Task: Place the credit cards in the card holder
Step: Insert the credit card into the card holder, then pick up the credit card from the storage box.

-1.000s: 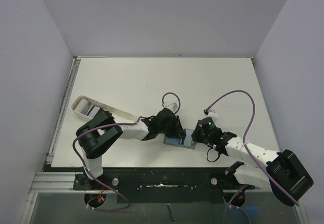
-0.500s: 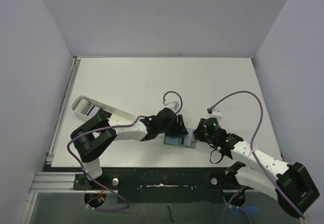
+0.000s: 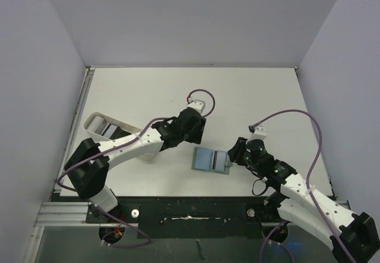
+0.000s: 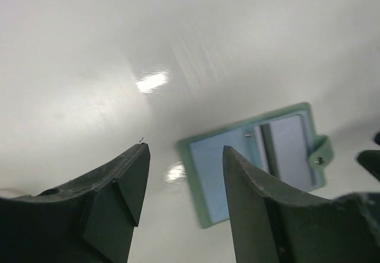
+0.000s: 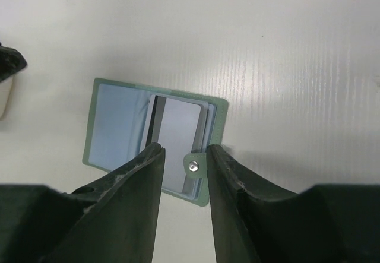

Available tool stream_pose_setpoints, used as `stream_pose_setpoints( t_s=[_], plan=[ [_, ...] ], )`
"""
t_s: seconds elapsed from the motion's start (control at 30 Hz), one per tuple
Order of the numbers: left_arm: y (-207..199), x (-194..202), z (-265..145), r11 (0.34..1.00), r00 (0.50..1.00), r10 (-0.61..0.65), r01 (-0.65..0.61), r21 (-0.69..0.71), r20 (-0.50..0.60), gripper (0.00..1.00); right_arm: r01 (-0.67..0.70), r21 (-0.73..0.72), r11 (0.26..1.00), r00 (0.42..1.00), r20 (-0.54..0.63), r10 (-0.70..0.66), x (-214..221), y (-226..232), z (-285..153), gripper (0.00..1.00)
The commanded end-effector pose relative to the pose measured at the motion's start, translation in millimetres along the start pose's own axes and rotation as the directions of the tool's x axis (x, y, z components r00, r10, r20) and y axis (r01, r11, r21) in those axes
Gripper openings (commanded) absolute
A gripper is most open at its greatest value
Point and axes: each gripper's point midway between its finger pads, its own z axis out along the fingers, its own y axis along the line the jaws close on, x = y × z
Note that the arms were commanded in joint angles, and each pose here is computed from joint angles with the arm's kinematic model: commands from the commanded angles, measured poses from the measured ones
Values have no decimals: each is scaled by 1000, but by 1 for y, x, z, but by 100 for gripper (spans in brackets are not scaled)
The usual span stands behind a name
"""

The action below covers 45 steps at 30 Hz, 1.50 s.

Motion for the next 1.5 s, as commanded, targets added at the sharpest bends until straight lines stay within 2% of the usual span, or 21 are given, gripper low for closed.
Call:
stream_pose_setpoints(
  t_s=[0.0, 0.1, 0.17, 0.33, 0.5, 0.57, 0.8, 1.0, 1.13, 1.37, 1.47],
  plan=[
    [72, -37, -49, 923, 956, 294, -287, -256, -10, 51, 10, -74, 997, 998, 68, -5, -25, 20, -12, 37],
    [132, -49, -70, 845, 943, 326, -323, -427, -68, 52, 13, -99, 995, 996, 84, -5, -32, 26, -17, 38],
    [167, -56, -83, 816, 946, 312, -314, -486, -86, 52, 20, -111, 994, 996, 90, -10, -36, 30, -19, 38],
    [240, -66, -108, 820, 961, 260, -273, -502, -98, 52, 33, -139, 990, 996, 85, -21, -40, 39, -20, 38],
    [314, -73, -141, 758, 972, 209, -229, -610, -106, 49, 49, -159, 986, 997, 70, -39, -40, 44, -22, 38],
    [331, -69, -144, 762, 968, 222, -246, -600, -114, 49, 53, -160, 986, 996, 75, -42, -41, 45, -22, 38],
    [377, -38, -133, 734, 977, 191, -207, -647, -97, 49, 47, -167, 985, 996, 78, -34, -41, 45, -24, 37],
    [411, -25, -141, 609, 974, 174, -221, -762, -143, 47, 43, -168, 985, 995, 98, -27, -43, 43, -28, 37],
    [427, -21, -140, 569, 975, 158, -217, -793, -154, 45, 45, -180, 983, 994, 110, -25, -44, 44, -29, 37],
    [436, -25, -140, 535, 964, 180, -264, -803, -197, 45, 64, -186, 980, 991, 123, -42, -47, 45, -33, 37],
    [438, -18, -131, 546, 960, 173, -281, -789, -222, 45, 70, -174, 982, 990, 136, -46, -50, 42, -35, 37]
  ],
)
